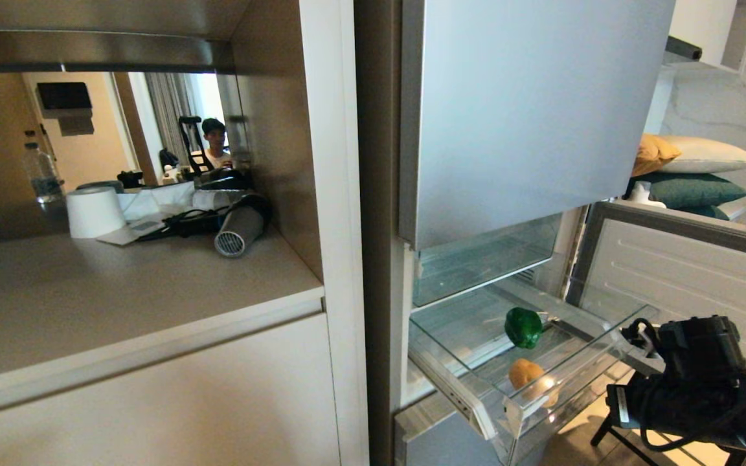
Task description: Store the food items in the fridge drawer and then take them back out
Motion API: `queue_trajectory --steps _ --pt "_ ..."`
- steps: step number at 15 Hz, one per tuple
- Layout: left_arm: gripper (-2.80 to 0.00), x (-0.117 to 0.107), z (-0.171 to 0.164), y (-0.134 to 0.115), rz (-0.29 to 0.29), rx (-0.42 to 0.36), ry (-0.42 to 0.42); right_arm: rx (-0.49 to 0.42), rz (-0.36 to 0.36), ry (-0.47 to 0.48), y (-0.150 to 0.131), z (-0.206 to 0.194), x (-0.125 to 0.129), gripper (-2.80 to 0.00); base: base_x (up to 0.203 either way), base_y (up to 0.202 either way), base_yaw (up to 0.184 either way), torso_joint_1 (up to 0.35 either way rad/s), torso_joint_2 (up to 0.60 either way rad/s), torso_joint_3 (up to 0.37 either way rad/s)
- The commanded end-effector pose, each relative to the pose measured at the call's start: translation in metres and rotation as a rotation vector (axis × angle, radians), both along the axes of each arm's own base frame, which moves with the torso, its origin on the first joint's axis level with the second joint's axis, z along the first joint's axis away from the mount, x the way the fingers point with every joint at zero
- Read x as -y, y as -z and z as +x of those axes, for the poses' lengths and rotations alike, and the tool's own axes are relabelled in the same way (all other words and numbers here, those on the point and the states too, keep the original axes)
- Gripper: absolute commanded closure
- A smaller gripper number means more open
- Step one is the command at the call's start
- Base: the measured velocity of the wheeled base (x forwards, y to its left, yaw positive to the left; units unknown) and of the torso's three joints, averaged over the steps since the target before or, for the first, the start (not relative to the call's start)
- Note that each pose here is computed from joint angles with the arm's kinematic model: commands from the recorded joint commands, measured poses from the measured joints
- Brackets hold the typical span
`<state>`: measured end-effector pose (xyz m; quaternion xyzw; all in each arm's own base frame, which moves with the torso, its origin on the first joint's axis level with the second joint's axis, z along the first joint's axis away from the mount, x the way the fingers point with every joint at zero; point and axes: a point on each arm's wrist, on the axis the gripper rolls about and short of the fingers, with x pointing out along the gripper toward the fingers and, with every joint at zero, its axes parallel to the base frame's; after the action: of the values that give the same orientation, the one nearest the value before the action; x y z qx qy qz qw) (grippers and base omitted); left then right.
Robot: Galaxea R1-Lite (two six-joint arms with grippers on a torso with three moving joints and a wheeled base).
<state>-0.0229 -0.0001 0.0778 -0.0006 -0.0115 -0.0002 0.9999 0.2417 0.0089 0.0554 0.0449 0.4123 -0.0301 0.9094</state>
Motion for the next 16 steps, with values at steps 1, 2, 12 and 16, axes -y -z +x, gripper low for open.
queue_trajectory --steps 1,2,12,16 --pt "0.0 0.0 0.001 0.003 0.0 -0.011 0.0 -0.08 -0.003 0.023 0.024 0.012 0.006 0.0 0.0 0.0 0.0 0.0 0.0 0.0" --pt "0.0 0.0 0.001 0.003 0.0 -0.011 0.0 -0.073 -0.004 0.026 0.025 0.018 0.006 0.0 0.0 0.0 0.0 0.0 0.0 0.0" --pt "0.0 0.0 0.001 0.003 0.0 -0.011 0.0 -0.001 -0.001 0.016 0.035 0.083 0.003 0.0 0.0 0.0 0.0 0.0 0.0 0.0" --pt "0.0 0.0 0.001 0.003 0.0 -0.011 -0.002 0.039 0.011 0.011 0.042 0.111 0.0 0.0 0.0 0.0 0.0 0.0 0.0 0.0"
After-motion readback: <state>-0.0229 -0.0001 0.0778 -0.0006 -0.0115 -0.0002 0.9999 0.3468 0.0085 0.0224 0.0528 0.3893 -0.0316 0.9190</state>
